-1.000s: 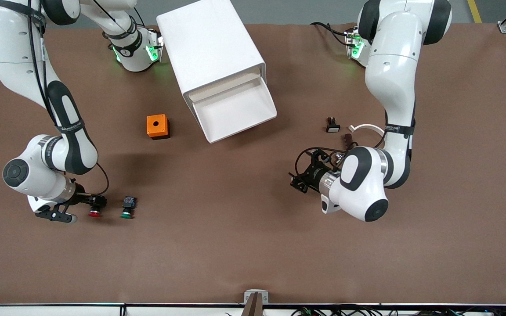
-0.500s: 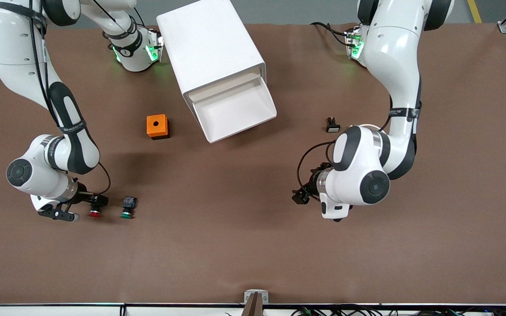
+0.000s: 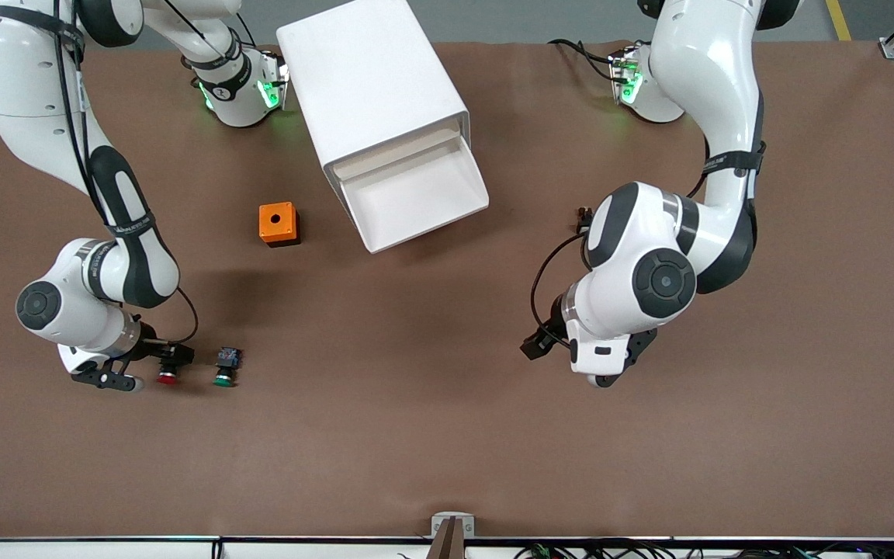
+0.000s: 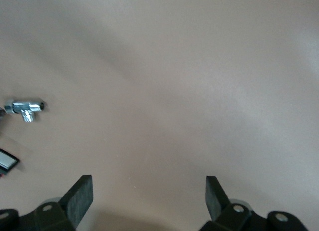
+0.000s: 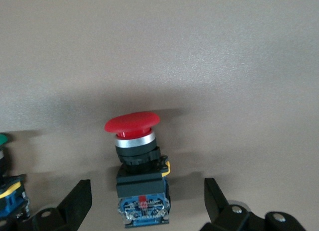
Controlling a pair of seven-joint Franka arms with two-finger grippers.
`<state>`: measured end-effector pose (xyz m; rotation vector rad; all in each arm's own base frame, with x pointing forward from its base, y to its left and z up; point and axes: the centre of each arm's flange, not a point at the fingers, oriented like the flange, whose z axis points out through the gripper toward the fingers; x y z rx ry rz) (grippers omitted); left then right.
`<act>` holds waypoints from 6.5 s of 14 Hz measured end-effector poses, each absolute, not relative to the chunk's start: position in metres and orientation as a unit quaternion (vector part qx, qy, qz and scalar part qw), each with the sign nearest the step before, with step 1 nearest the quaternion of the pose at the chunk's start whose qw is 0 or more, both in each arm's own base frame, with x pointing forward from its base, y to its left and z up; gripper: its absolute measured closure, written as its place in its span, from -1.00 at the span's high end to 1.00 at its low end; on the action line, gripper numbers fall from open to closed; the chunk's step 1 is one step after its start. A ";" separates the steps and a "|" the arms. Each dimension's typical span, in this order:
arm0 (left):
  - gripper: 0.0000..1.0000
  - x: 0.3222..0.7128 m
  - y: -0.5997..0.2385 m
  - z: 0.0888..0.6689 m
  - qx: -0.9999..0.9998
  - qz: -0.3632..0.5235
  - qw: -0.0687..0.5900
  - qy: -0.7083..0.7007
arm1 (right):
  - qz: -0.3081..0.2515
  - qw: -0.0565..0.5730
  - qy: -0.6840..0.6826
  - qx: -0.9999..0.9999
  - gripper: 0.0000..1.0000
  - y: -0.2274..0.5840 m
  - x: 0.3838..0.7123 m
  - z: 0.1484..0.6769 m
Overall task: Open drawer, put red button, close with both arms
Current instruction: 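Close the right gripper on the red button and lift it, then carry the red button with the right gripper over the open drawer, then lower the red button into the drawer and open the right gripper, then raise the right gripper out of the drawer and withdraw it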
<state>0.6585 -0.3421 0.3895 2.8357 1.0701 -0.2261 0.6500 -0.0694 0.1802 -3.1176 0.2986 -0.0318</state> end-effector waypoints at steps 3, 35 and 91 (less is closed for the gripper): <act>0.99 0.649 -0.357 0.384 0.944 -0.044 0.015 0.327 | -0.010 0.005 0.095 -0.995 0.98 -0.068 0.650 0.180; 0.99 0.618 -0.392 0.352 0.951 -0.047 -0.027 0.305 | 0.056 0.018 0.298 -0.953 -0.17 0.198 0.572 0.412; 0.99 0.617 -0.394 0.355 0.952 -0.046 -0.025 0.303 | 0.079 -0.066 0.283 -0.954 1.00 0.385 0.512 0.444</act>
